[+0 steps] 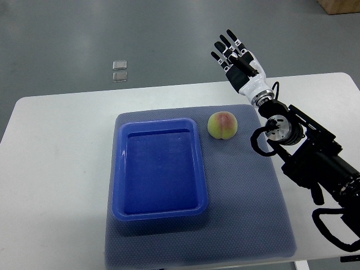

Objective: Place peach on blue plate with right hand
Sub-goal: 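Swing the right hand over and lower it toward the peach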

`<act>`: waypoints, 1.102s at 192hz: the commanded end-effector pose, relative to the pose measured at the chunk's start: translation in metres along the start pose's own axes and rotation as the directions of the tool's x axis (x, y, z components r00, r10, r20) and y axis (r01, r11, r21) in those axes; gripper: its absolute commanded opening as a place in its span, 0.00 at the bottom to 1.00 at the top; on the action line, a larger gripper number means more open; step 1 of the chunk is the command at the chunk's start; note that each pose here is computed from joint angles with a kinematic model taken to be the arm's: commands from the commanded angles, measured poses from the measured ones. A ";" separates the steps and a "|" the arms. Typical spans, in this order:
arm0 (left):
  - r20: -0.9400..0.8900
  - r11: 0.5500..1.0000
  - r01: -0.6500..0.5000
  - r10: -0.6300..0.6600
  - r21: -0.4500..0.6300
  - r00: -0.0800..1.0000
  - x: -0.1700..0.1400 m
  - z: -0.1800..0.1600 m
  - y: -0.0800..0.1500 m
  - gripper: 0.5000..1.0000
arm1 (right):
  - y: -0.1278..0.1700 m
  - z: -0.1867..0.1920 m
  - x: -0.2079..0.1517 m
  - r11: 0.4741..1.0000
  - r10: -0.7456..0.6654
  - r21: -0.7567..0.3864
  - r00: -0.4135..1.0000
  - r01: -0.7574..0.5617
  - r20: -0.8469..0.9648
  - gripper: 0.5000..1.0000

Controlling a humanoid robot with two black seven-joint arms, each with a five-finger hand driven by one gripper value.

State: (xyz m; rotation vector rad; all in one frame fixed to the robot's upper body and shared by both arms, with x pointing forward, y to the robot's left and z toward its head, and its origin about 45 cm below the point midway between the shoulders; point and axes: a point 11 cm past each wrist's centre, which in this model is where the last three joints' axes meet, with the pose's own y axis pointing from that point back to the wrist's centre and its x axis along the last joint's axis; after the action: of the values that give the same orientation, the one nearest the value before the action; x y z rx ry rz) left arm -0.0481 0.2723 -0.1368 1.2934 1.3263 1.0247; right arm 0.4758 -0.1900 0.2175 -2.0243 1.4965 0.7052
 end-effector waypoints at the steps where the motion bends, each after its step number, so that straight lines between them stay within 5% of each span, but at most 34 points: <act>1: -0.001 1.000 -0.001 0.001 -0.001 1.000 0.000 0.000 0.000 1.00 | 0.000 0.000 -0.001 1.000 -0.002 0.000 1.000 0.002 -0.001 0.86; 81: -0.009 1.000 0.005 -0.005 -0.001 1.000 -0.001 0.001 0.000 1.00 | -0.006 -0.002 -0.010 0.999 -0.036 -0.009 0.999 0.036 -0.034 0.86; 132: -0.006 1.000 0.004 -0.004 0.000 1.000 -0.001 0.000 0.000 1.00 | -0.018 -0.016 -0.027 0.965 -0.226 -0.217 0.883 0.146 -0.411 0.86; 133: -0.006 1.000 0.007 -0.007 0.000 1.000 -0.002 0.000 0.000 1.00 | -0.020 -0.024 -0.029 0.946 -0.291 -0.283 0.798 0.158 -0.528 0.86; 155: -0.004 1.000 0.019 -0.019 -0.002 1.000 -0.004 0.001 0.000 1.00 | -0.021 -0.034 -0.037 0.864 -0.484 -0.479 0.518 0.153 -0.706 0.86; 174: -0.005 1.000 0.030 -0.030 -0.002 1.000 -0.007 0.001 0.000 1.00 | -0.015 -0.049 -0.032 0.731 -0.667 -0.681 0.172 -0.036 -0.725 0.86; 184: -0.005 1.000 0.030 -0.030 -0.002 1.000 -0.007 0.001 0.000 1.00 | -0.015 -0.049 -0.032 0.731 -0.667 -0.682 0.172 -0.036 -0.725 0.86; 185: -0.006 0.999 0.032 -0.032 -0.002 0.999 -0.008 0.001 0.000 1.00 | -0.013 -0.059 -0.035 0.664 -0.737 -0.730 0.023 -0.160 -0.676 0.86; 191: -0.006 0.999 0.035 -0.035 -0.003 0.999 -0.008 0.001 0.000 1.00 | -0.012 -0.066 -0.039 0.628 -0.770 -0.744 -0.045 -0.226 -0.636 0.86; 212: -0.008 0.999 0.042 -0.042 -0.004 0.999 -0.010 0.002 0.000 1.00 | -0.017 -0.085 -0.061 0.579 -0.813 -0.737 -0.187 -0.347 -0.551 0.86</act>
State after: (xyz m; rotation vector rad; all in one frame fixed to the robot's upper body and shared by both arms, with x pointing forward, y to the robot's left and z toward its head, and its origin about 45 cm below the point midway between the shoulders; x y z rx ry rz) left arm -0.0469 0.2632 -0.1360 1.2607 1.3475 1.0048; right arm 0.4844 -0.1995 0.2962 -3.7751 1.0421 -0.9840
